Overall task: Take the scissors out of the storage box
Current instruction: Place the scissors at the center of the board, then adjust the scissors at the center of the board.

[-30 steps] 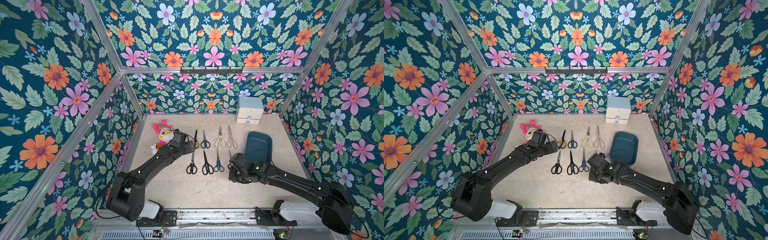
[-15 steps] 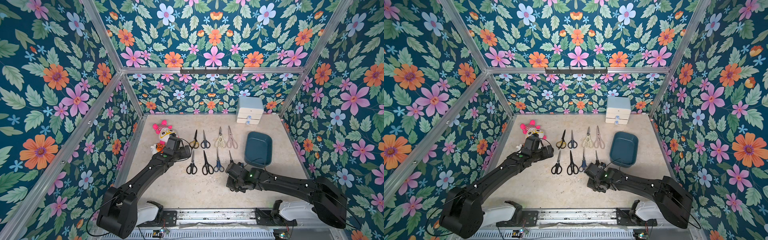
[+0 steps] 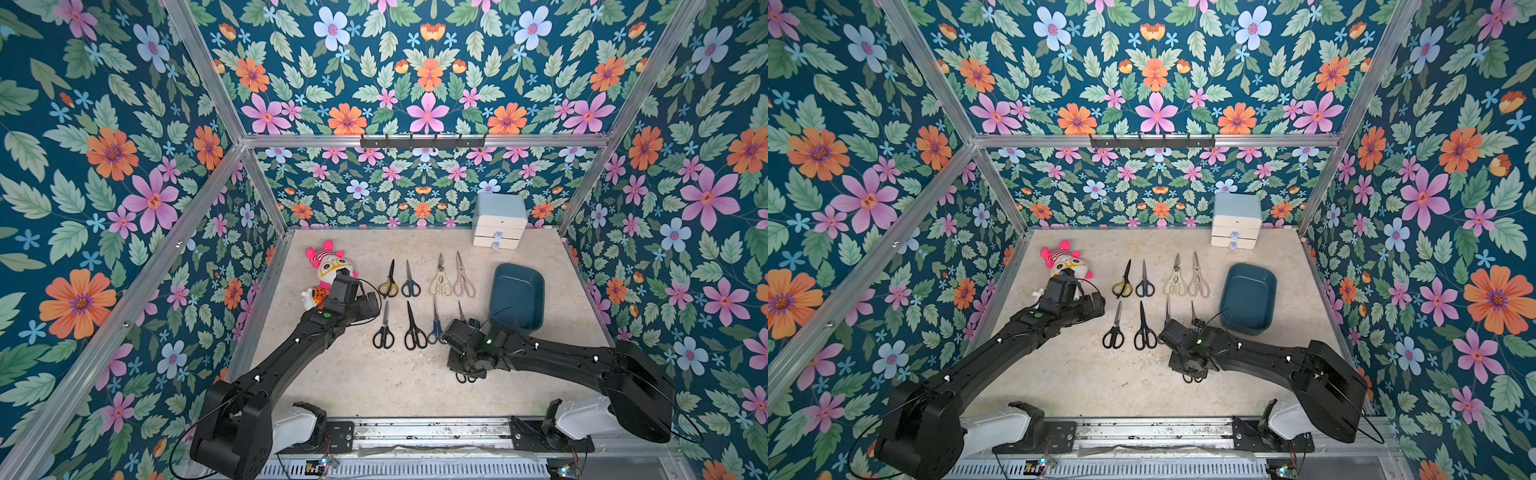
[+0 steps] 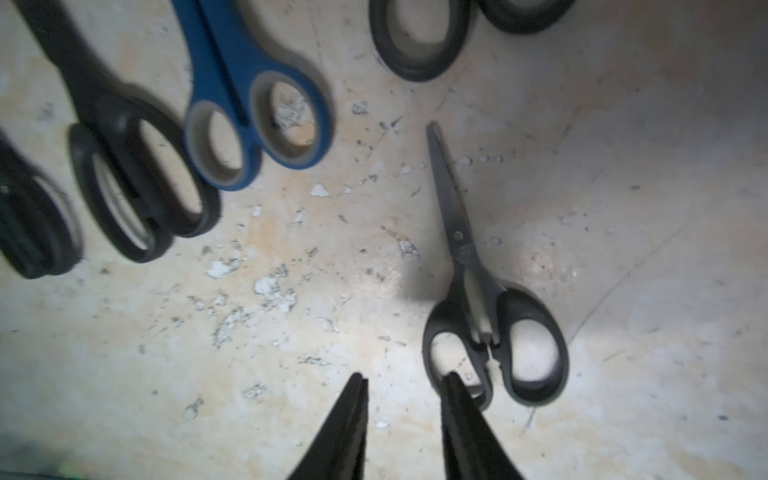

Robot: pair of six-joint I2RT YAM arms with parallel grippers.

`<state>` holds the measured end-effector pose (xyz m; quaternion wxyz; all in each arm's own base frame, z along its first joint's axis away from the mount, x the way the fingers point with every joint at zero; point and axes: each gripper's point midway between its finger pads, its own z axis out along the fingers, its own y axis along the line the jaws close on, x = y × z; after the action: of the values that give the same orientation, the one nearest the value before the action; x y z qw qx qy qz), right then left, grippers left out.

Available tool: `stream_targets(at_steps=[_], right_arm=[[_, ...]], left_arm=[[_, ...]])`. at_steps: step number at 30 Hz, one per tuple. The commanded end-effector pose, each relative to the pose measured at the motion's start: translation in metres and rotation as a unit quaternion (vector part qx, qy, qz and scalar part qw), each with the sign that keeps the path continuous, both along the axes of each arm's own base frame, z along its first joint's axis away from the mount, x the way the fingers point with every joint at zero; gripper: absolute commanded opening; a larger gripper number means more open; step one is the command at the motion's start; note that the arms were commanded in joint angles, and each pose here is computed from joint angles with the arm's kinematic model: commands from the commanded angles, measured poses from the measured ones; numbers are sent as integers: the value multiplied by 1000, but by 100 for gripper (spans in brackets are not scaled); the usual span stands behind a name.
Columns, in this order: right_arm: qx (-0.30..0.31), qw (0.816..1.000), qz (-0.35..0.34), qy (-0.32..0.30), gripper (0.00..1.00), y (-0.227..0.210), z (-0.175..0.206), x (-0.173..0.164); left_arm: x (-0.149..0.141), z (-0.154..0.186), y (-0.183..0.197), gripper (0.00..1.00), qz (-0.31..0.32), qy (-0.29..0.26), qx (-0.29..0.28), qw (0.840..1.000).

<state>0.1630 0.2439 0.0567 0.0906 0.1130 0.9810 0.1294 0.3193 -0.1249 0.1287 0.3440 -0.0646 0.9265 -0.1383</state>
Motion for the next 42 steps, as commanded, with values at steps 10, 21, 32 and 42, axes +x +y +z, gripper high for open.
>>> stream_targets(at_steps=[10,21,32,42], right_arm=[[-19,995,4,-100,50,16,29,111],[-125,987,29,-99,51,22,-6,157],[-122,987,56,-83,45,38,-30,164],[-98,992,52,-67,35,34,-34,148]], left_arm=[[5,7,7,99,14,-4,6,1000],[0,7,32,99,40,-10,12,999],[-3,6,50,99,51,-8,27,998],[-3,5,54,99,54,-9,32,998]])
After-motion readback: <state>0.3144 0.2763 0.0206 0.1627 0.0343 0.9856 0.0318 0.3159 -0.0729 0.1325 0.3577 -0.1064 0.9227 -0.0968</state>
